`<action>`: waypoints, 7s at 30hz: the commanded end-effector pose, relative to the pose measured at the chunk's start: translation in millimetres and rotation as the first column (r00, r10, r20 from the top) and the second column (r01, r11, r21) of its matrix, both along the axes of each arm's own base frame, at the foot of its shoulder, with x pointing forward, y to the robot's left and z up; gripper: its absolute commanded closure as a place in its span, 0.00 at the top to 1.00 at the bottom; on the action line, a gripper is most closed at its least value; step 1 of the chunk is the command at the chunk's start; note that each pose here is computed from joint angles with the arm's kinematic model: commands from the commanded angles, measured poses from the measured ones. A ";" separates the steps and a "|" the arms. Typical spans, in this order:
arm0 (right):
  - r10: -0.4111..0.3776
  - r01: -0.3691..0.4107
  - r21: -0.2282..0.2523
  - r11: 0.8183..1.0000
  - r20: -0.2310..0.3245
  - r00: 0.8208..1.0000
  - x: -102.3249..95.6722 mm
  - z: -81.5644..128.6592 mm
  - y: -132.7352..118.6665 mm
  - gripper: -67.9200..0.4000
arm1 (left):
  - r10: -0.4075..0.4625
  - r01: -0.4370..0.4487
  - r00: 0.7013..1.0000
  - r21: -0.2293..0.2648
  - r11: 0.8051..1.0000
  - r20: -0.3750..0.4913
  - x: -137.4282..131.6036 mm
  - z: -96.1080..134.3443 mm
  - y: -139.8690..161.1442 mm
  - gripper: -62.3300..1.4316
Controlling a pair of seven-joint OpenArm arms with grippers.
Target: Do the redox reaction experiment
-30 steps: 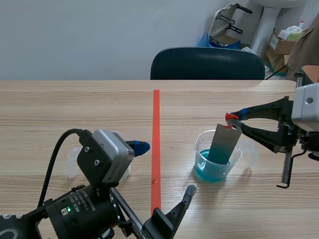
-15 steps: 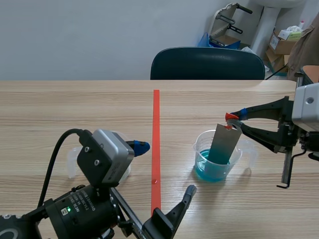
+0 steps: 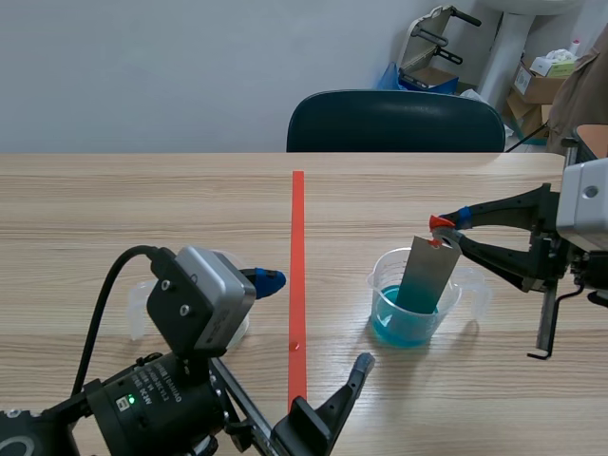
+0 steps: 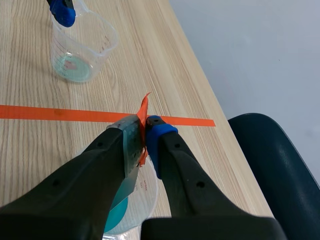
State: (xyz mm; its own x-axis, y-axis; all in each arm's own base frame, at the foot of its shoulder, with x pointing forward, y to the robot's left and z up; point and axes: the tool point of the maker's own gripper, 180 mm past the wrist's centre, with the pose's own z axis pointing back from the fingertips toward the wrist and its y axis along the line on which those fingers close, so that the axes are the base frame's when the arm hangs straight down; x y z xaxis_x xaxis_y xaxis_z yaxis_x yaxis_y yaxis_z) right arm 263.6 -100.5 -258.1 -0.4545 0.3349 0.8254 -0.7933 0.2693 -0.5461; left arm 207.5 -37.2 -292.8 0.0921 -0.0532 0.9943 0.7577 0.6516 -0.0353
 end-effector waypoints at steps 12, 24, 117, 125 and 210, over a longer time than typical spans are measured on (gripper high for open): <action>0.008 -0.008 0.018 1.000 0.026 1.000 3.0 9.8 0.3 0.02 | 0.003 -0.002 1.000 -0.027 1.000 0.010 -0.8 6.5 -1.8 1.00; 0.008 -0.008 0.018 1.000 0.026 1.000 3.0 9.8 0.3 0.02 | 0.003 -0.002 1.000 -0.027 1.000 0.010 -0.8 6.4 -1.8 1.00; -0.011 0.014 0.040 0.999 -0.057 0.998 10.0 128.2 5.4 0.02 | 0.003 -0.003 1.000 -0.024 1.000 0.007 -0.8 5.7 -1.8 1.00; -0.011 0.014 0.041 0.999 -0.057 0.998 10.0 128.2 5.5 0.02 | 0.003 -0.003 1.000 -0.024 1.000 0.007 -0.8 5.7 -1.8 1.00; -0.011 0.014 0.050 0.999 -0.059 0.998 9.9 129.2 6.0 0.02 | 0.003 -0.003 1.000 -0.025 1.000 0.007 -0.8 5.8 -1.8 1.00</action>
